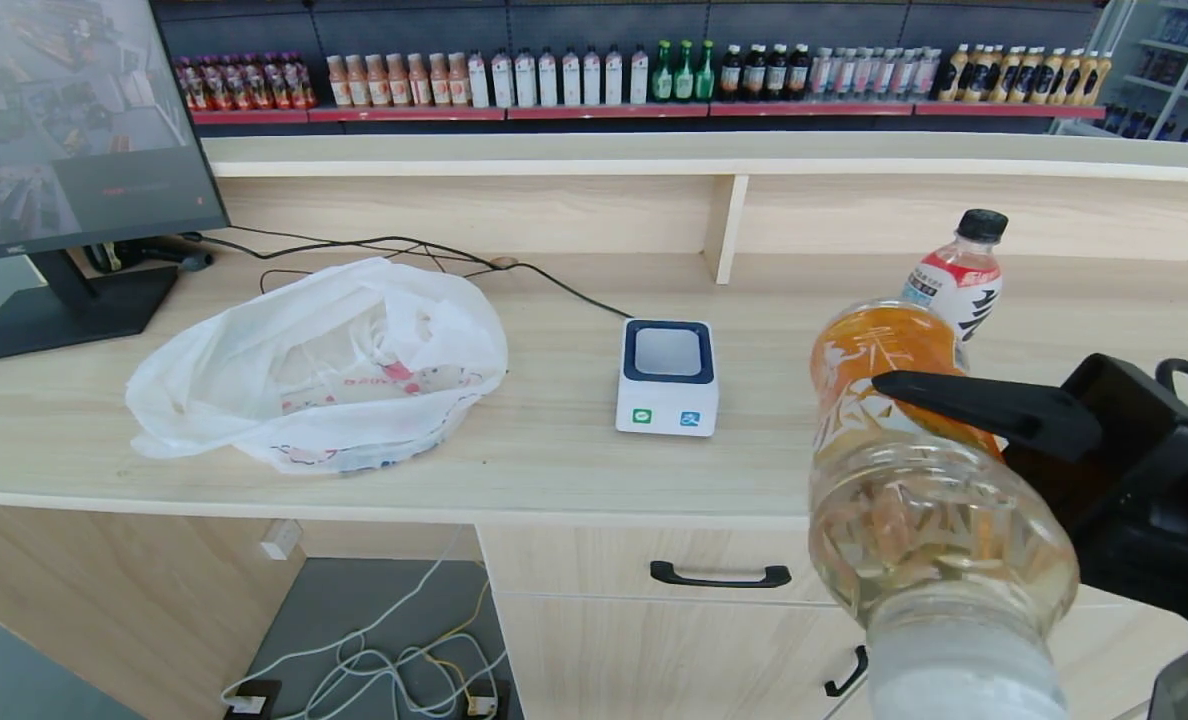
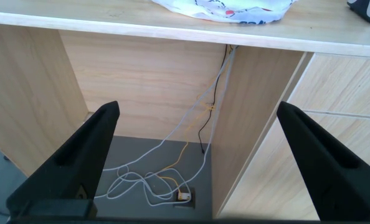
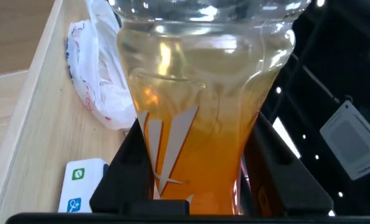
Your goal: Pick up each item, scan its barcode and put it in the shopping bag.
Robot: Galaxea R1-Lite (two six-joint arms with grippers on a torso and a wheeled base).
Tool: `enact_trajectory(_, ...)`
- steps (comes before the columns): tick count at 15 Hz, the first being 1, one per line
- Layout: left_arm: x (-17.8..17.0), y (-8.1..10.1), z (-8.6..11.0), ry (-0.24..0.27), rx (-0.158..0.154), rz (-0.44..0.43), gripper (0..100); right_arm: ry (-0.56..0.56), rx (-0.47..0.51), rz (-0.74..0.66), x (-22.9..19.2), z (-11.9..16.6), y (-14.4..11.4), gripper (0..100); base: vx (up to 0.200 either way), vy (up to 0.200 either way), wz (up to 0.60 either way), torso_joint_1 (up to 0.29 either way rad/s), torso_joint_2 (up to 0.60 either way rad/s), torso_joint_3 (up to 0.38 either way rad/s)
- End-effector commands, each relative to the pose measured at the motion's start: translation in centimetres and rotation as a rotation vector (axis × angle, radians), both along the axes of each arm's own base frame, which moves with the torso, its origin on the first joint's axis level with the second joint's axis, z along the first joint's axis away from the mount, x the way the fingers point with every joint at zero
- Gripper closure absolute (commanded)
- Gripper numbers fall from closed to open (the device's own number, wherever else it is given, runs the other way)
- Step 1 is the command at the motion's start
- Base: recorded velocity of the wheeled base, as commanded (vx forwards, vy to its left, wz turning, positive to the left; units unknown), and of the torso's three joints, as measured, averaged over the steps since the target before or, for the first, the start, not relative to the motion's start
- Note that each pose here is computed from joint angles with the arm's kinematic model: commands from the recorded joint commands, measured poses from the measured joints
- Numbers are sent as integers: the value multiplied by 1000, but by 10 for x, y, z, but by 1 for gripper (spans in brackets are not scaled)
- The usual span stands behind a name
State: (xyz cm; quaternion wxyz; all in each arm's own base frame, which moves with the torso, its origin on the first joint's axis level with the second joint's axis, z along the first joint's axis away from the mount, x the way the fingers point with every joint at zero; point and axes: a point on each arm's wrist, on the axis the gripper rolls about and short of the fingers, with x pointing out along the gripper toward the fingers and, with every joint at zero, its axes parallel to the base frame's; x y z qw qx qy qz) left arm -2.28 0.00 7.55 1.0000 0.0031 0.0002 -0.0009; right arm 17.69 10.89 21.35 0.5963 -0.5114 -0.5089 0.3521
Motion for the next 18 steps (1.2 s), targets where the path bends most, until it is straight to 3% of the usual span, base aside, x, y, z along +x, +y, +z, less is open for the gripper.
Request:
enact_trajectory(1,0,0,0,0,0,0,0,121,31,-47,18,-7,-10,100,0,0,0,0,0,0)
enact_trajectory(6,0,0,0,0,0,0,0,333,144,-109,41,-17,-6,100,0,0,0,0,0,0)
enact_trajectory(13,0,0,0,0,0,0,0,739,494,-152,36,-14,44,100,0,0,0,0,0,0)
enact_trajectory(18,0,0,0,0,0,0,0,1007,748,-178,46,-20,46,100,0,0,0,0,0,0)
